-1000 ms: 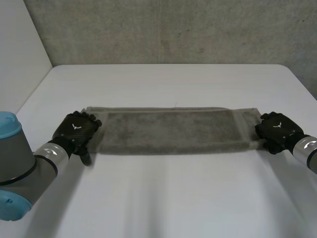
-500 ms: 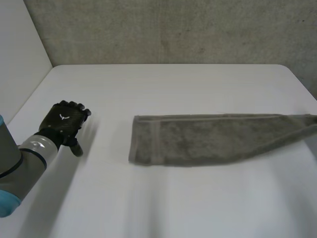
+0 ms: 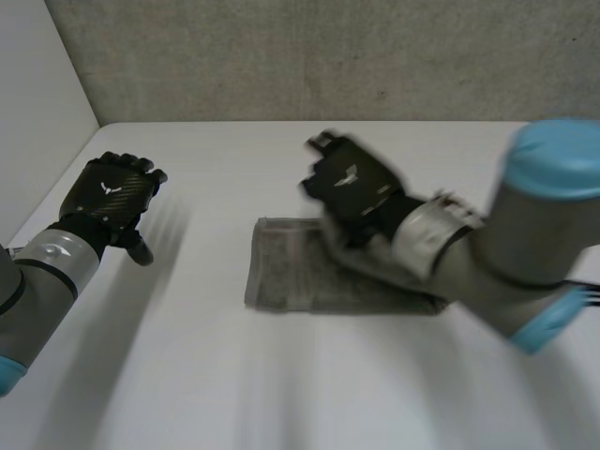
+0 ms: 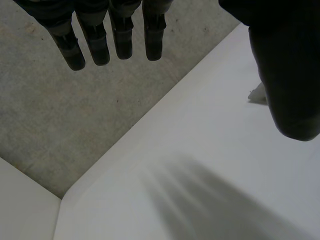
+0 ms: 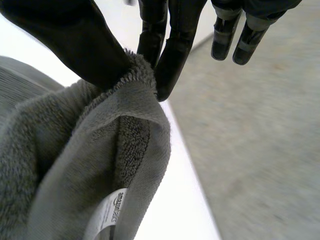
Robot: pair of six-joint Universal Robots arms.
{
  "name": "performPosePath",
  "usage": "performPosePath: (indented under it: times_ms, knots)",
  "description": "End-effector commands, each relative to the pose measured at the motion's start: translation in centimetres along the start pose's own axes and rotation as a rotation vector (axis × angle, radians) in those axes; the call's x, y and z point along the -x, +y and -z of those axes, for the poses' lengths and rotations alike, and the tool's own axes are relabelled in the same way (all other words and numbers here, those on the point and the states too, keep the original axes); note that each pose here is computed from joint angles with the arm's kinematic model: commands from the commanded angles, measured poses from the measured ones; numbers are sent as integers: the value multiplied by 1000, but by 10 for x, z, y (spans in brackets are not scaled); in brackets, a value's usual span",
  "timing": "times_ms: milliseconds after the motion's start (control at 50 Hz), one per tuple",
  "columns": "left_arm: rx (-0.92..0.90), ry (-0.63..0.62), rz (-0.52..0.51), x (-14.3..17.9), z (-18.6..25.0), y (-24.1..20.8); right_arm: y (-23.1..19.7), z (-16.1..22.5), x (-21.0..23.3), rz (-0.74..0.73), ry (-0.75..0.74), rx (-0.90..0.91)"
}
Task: Fold the towel.
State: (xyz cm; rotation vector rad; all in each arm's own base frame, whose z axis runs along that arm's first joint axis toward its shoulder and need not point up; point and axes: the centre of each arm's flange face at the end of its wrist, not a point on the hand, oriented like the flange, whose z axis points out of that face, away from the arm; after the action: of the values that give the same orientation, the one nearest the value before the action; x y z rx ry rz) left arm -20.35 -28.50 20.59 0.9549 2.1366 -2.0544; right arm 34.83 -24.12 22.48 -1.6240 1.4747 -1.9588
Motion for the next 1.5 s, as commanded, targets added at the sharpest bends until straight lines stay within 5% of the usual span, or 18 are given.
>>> performPosePath:
  times_ms: [20,420,580,760,900,1140,1500]
  knots:
    - [1,9,14,-3,1,0,14,-28,74,-5,-138,30]
    - [-15,5,41,-2,-3,-2,-6,-39,80,12,-122,-39]
    - [-73,49,221,-15,-4,-22,5,-38,88,-44,-130,12]
    - [-171,164,376,-52,0,-63,-5,-6,29,-356,5,42]
    - [-178,275,370,-104,11,-79,28,34,-6,-445,118,173]
    - [-20,355,338,-160,8,-35,97,73,-4,-476,158,400]
    - [16,172,188,-164,-19,-10,123,72,10,-455,157,420]
